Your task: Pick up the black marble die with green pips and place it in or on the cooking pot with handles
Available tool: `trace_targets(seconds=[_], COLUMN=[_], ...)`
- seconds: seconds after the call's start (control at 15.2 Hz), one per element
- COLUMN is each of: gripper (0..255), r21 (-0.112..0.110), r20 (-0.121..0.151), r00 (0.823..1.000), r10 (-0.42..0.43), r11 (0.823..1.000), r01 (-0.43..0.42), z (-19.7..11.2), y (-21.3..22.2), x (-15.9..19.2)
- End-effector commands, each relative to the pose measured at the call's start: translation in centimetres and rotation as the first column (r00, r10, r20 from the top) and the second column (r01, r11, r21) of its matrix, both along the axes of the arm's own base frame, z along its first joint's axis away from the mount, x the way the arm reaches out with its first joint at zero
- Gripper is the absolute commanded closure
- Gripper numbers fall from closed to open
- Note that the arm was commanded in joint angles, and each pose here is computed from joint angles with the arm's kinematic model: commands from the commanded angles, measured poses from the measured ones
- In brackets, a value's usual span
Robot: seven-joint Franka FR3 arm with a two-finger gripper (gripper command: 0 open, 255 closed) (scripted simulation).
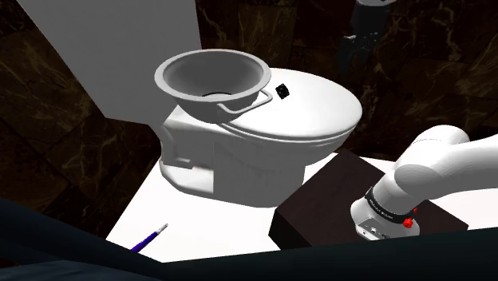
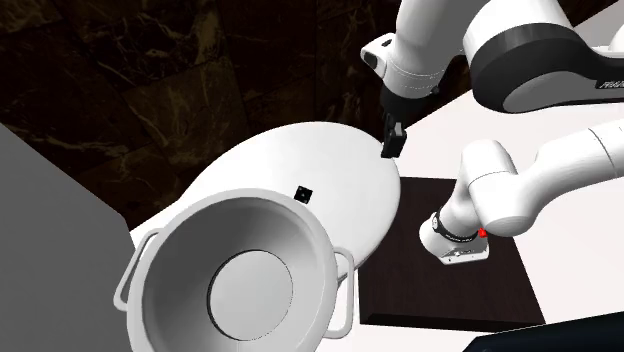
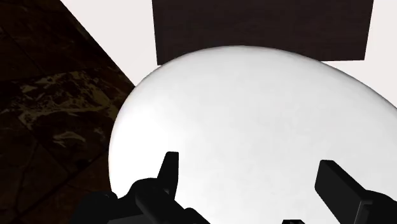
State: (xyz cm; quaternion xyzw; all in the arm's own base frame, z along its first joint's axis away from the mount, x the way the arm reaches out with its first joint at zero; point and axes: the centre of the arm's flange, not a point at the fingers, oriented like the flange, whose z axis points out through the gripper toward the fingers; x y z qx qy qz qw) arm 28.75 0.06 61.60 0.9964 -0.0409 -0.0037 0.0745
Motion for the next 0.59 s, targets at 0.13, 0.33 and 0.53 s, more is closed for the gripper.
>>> trace_targets(seconds=[0.13, 0.33, 0.53], gripper=[0, 0, 0], r21=[-0.017, -0.043, -0.069], r20=[0.024, 0.059, 0.094], r00=[1.0, 0.998, 0.995], r10=[0.004, 0.01, 0.017], r11=[1.0, 0.999, 0.998], r01=[-0.003, -0.007, -0.011], z=[-1.3, -3.2, -5.1], y=[1.3, 3.3, 5.2], x=[1.7, 4.3, 6.9])
